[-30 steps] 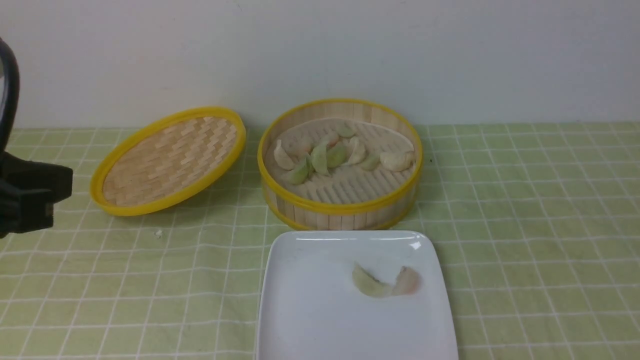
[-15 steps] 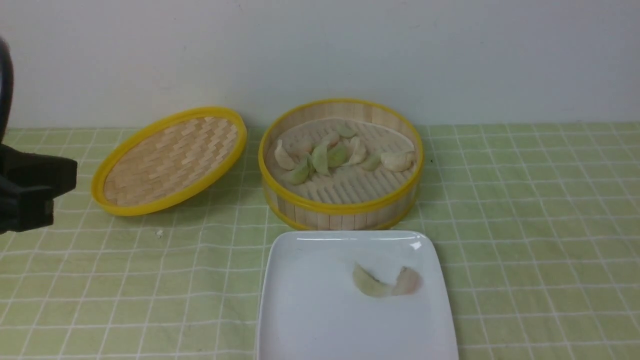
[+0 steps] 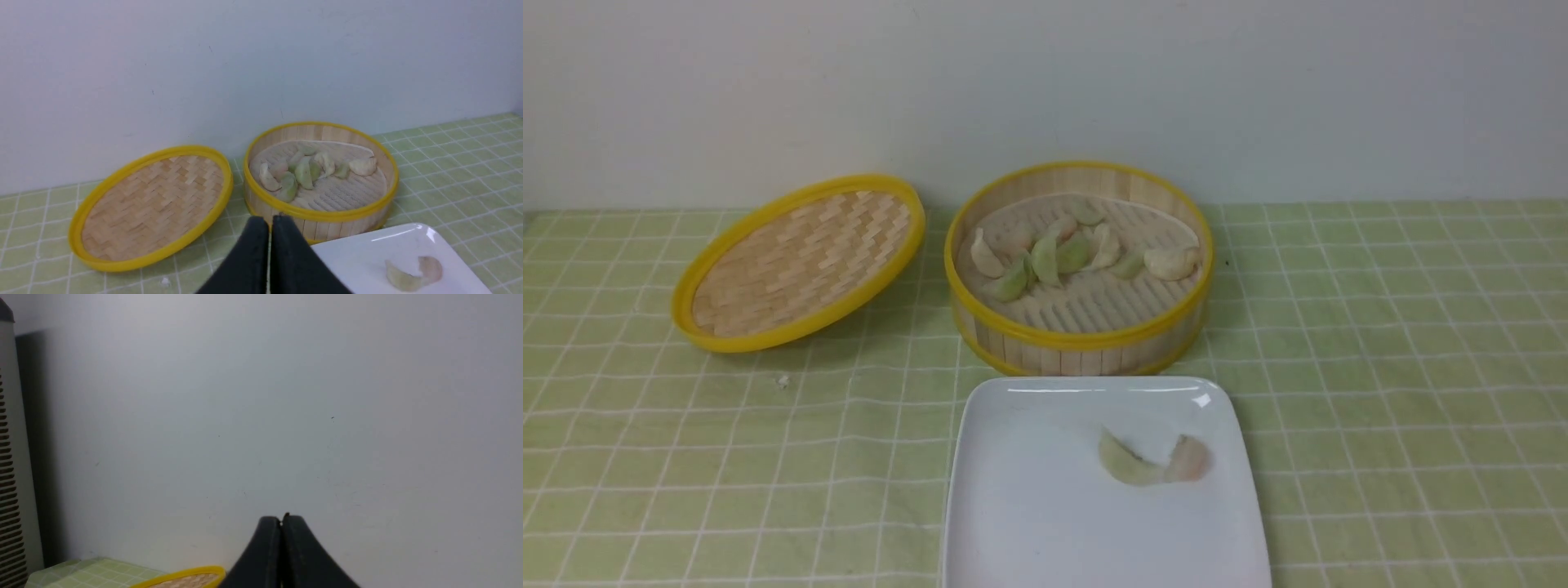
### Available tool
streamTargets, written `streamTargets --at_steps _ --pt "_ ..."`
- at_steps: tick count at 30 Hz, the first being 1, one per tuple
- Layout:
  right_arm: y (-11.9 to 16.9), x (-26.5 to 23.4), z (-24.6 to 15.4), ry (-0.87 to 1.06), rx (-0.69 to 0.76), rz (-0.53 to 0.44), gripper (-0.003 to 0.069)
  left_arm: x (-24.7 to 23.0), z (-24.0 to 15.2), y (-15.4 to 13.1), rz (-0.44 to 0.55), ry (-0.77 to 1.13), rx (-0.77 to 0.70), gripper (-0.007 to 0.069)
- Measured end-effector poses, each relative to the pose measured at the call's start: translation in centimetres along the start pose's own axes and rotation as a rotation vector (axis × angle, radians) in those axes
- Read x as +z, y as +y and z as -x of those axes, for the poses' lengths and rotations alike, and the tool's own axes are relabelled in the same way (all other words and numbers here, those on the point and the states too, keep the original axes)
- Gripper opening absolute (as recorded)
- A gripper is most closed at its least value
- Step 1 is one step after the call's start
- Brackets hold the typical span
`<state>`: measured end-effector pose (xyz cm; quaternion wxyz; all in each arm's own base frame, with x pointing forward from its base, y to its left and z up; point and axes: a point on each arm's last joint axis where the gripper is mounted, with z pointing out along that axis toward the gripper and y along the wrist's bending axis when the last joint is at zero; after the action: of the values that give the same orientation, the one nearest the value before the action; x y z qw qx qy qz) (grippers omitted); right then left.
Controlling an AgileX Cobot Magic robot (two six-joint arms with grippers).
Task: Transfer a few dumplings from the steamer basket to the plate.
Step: Use the right arm to put the dumpling into the plate
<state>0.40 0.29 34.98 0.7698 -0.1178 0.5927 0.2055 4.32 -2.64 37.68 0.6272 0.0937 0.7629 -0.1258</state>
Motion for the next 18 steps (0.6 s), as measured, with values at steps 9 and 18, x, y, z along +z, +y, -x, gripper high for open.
streamTargets --at_steps 9,18 --pt "0.0 0.0 0.0 0.0 0.0 0.0 -0.0014 -2.1 -1.3 -0.9 -0.038 0.037 0.024 -0.0006" --pt "0.0 0.0 0.0 0.0 0.0 0.0 -0.0014 -1.8 -1.6 -0.6 -0.018 0.035 0.079 -0.0006"
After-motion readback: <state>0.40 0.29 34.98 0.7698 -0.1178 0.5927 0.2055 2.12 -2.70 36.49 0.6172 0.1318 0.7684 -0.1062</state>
